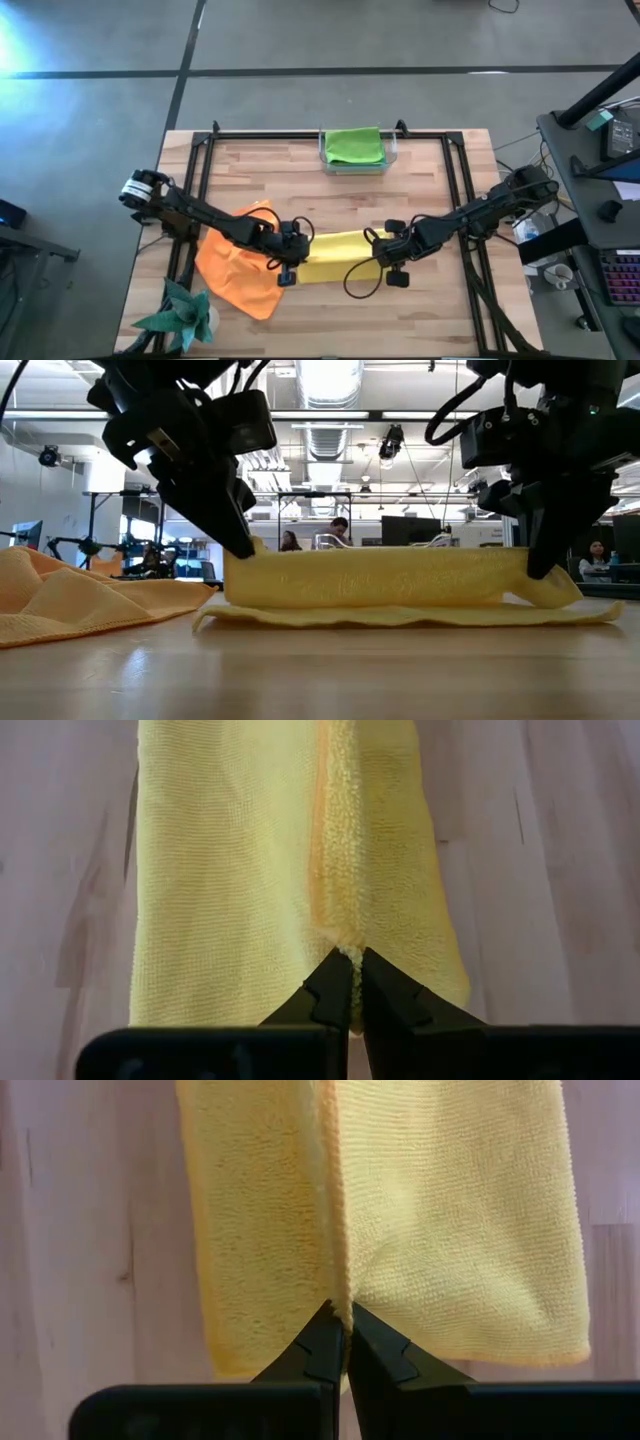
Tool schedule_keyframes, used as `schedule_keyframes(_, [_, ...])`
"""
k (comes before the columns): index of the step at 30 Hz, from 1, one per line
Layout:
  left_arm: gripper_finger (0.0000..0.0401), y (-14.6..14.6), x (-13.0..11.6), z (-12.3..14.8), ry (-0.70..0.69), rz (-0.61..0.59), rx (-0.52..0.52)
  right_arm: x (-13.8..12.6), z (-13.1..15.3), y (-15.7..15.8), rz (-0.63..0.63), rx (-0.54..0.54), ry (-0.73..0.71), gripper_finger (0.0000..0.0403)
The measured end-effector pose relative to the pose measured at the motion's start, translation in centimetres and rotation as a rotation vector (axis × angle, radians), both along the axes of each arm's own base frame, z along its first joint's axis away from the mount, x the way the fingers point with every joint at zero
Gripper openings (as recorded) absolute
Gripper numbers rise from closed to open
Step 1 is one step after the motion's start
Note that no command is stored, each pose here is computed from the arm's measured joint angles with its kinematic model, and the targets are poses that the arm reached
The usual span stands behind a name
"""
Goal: Fold microfiber towels
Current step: Fold the yellow microfiber cloth
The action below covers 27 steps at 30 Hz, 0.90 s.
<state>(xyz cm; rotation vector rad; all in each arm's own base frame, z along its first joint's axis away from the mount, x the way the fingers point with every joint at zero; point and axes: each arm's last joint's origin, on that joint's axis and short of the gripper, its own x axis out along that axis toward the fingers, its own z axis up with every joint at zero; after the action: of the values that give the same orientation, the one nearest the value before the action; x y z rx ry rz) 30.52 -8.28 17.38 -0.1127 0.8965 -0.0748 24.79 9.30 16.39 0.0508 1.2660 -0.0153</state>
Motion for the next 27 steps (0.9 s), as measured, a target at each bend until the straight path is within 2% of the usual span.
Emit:
schedule_keyframes(10, [0.0002, -0.26, -0.13, -0.05, 0.026, -0.053, -0.066, 0.30, 0.11, 0.51, 0.027, 0.077, -0.021, 0.0023])
schedule_keyframes(17, [0.0006, -0.43, -0.07, 0.12, 0.031, -0.084, -0.105, 0.29, 0.11, 0.54, 0.030, 0.084, -0.020, 0.0049])
schedule_keyframes(21, [0.0035, -0.42, -0.10, 0.09, 0.033, -0.084, -0.105, 0.30, 0.11, 0.54, 0.031, 0.084, -0.020, 0.0072])
schedule_keyframes(27, [0.0100, -0.51, -0.13, 0.09, 0.040, -0.107, -0.136, 0.29, 0.12, 0.55, 0.030, 0.086, -0.020, 0.0111])
